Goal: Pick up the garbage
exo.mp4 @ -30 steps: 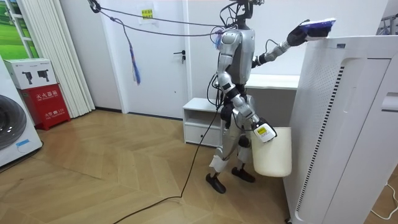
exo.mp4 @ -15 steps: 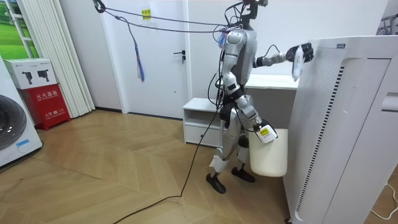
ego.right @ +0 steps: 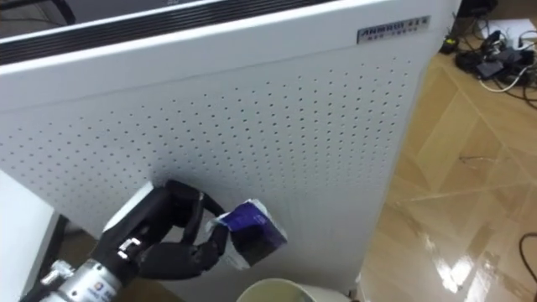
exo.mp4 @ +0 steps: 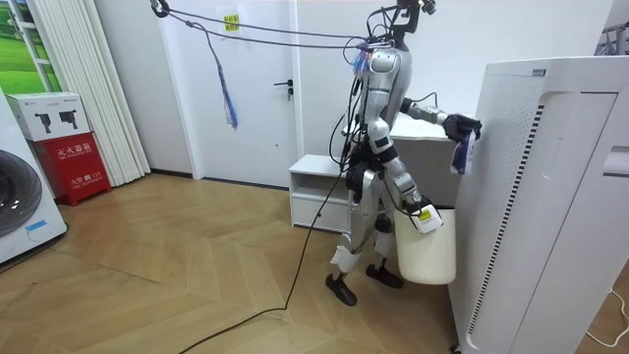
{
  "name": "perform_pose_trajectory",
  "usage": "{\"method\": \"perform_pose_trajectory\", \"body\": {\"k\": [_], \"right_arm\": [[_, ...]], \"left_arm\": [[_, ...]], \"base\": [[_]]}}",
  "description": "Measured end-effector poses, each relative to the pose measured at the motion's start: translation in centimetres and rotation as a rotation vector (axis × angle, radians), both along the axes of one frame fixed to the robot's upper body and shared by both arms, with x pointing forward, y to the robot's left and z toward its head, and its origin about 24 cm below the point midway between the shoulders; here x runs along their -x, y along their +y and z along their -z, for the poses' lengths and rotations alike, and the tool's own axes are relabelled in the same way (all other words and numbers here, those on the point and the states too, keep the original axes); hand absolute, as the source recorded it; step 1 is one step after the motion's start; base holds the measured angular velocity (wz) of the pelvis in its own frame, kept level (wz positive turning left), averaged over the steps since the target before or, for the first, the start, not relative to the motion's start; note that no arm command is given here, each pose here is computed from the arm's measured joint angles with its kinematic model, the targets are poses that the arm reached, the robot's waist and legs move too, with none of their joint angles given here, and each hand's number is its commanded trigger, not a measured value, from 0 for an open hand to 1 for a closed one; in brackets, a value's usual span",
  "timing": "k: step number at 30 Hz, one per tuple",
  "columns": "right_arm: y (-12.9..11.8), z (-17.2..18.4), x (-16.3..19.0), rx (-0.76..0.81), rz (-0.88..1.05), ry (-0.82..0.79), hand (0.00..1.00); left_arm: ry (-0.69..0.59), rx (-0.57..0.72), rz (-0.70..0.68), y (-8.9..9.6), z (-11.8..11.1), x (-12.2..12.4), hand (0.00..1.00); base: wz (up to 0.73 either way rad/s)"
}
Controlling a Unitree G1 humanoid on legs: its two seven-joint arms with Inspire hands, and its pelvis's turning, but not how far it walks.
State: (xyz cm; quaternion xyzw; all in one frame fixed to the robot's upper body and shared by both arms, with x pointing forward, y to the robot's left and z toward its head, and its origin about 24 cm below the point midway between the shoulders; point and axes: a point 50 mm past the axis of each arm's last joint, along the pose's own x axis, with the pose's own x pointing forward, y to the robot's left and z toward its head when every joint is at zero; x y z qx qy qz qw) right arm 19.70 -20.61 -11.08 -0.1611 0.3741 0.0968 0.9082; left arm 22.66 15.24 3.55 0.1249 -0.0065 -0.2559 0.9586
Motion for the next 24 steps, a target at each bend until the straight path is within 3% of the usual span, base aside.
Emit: {"method": "perform_pose_trajectory", "body": {"k": [13,15,16,24], "right_arm": [[1.2,0.5,-0.1,-0.029,-0.008,0.041,1.00],[1.2,0.6,-0.1,-0.040,0.003,0.049,1.00],[1.2,0.7,-0.1,-0.041,0.004,0.055,1.00],[1.2,0.7,-0.2,-0.045,-0.003,0.066,1.00]], "left_arm": [[0.271,-0.043,0.188,-2.8,5.3,1.9,1.00],[0.281,-0.051,0.228,-3.1,5.4,2.0,0.69],[0.287,-0.051,0.233,-3.1,5.5,2.1,0.00],[0.385,-0.104,0.258,-2.8,7.4,2.8,0.00]], "base": [[-0.01],[0.05],[0.00],[0.00]]}}
